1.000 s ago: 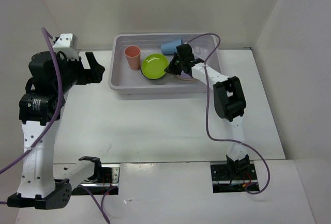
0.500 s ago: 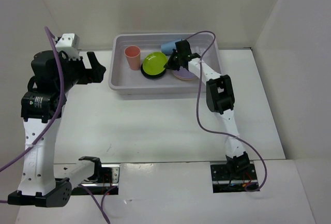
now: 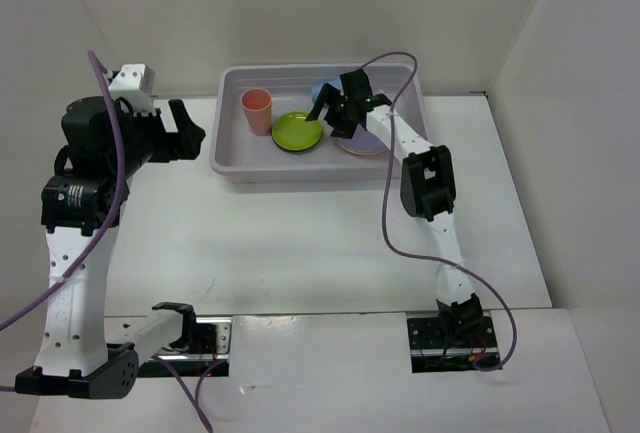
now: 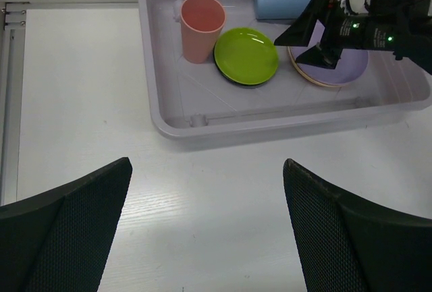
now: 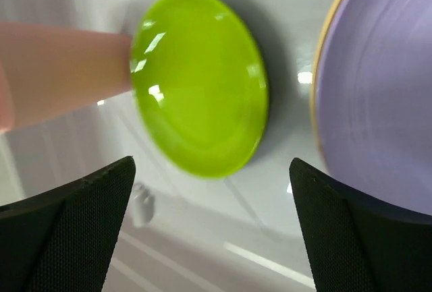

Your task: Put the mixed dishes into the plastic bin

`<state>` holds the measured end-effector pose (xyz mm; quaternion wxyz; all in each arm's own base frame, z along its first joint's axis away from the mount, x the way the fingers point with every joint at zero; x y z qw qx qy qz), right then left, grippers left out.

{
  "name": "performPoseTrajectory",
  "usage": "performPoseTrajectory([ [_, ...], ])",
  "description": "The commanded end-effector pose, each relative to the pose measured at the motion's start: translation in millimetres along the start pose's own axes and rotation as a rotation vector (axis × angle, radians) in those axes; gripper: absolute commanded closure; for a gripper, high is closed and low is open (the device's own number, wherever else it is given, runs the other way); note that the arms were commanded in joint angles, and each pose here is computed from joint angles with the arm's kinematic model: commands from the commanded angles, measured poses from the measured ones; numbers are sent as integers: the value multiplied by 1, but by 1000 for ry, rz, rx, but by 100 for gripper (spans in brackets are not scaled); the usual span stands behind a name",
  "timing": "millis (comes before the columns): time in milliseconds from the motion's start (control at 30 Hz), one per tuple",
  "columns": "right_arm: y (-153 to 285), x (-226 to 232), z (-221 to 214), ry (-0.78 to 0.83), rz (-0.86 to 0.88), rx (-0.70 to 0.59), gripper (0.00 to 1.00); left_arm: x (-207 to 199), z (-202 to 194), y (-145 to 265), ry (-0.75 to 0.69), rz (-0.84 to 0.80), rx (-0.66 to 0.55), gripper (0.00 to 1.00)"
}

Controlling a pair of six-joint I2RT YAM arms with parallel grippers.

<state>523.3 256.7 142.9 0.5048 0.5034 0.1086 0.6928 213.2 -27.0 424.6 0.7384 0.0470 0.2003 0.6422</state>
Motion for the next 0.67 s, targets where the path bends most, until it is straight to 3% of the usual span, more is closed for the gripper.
performPoseTrajectory([
  [0,96,60,44,96,102,-171,0,-8,14,9,-12,-46,-55,1],
  [133,156,64,39,115,89,-270,0,-14,11,2,-22,-132,-16,1],
  [167,197,81,44,133,155,-354,0,-18,10,3,-23,-169,-9,1],
  [200,198,69,30,117,130,-334,0,-18,6,-4,-18,-183,17,1],
  [233,233,77,29,114,159,-392,0,-20,4,-10,-2,-209,36,1],
  [433,294,62,-5,116,175,-461,0,-35,-6,-32,45,-378,99,1],
  [633,362,64,-28,132,256,-608,0,-42,-16,-46,77,-434,139,1],
])
Point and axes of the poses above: each gripper's point midway between its finger pads, its own y axis back along the fingers, its own x axis along the line the jaws close on, z = x × y, the point moved 8 cm from there along y, back along the fingers, and after that the axes turned 4 degrees about y, right-handed, at the moved point
